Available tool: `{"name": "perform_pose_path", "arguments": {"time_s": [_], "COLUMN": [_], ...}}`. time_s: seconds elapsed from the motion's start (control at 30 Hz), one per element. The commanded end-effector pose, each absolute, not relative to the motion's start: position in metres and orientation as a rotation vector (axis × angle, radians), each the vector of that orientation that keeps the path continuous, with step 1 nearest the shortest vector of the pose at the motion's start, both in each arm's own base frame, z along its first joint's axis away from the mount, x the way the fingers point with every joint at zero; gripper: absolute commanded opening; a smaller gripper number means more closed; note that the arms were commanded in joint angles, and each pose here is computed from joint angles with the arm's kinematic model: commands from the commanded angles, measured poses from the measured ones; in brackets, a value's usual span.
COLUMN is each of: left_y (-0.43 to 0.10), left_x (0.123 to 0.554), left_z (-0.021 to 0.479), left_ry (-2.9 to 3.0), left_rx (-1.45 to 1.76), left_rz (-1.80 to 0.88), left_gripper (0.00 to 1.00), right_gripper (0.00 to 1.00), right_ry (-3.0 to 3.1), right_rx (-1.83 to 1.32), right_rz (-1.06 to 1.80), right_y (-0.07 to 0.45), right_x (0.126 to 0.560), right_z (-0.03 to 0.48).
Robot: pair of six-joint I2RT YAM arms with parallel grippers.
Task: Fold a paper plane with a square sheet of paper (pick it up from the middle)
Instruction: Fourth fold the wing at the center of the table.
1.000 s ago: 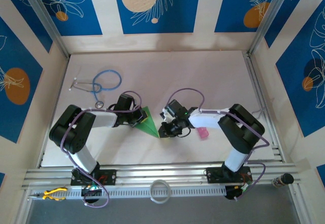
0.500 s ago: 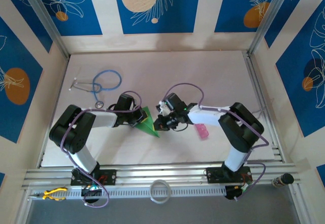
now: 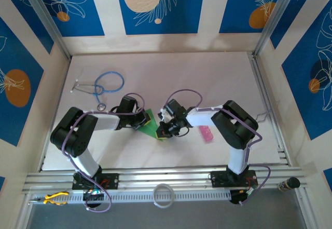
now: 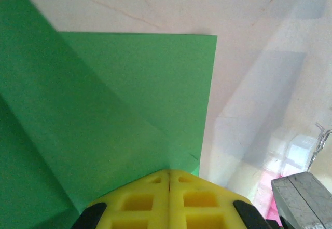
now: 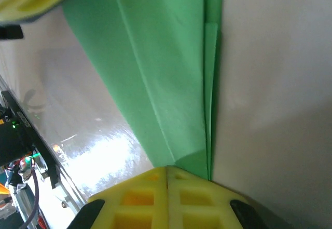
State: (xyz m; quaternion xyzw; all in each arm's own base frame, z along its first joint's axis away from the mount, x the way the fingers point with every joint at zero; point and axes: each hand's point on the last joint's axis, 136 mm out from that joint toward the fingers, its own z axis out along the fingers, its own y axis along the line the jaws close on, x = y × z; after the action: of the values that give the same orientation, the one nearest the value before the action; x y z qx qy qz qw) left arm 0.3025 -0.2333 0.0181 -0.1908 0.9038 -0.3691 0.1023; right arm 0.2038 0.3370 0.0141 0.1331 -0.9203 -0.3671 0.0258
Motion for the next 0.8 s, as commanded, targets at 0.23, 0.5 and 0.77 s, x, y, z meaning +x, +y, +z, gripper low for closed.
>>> {"name": "perform_pose_path", "arguments": {"time_s": [0.23,0.5,0.77], "left_y": [-0.217,-0.219,-0.219], "left_x": [0.282,0.283,0.284], "left_z": [-0.014,-0.014,-0.012], "left_ry": [2.78,2.774,2.768], "left_rx": [-0.615,-0.618,-0.609], "left_rz": [-0.945,-0.954,-0.961], "left_gripper": [0.03,0.03,0.03], "right_gripper": [0.03,0.04,0.04], "right_ry": [-2.797,-2.793,-2.842], "right_rx": [0.375,0.389,0.408], "right_rz": [-1.069,-1.087,-1.16], "right_y": [0.305,0.294,0.295], "right_x": [0.169,0.16,0.168], "right_z": [0.0,0.008,0.037]}}
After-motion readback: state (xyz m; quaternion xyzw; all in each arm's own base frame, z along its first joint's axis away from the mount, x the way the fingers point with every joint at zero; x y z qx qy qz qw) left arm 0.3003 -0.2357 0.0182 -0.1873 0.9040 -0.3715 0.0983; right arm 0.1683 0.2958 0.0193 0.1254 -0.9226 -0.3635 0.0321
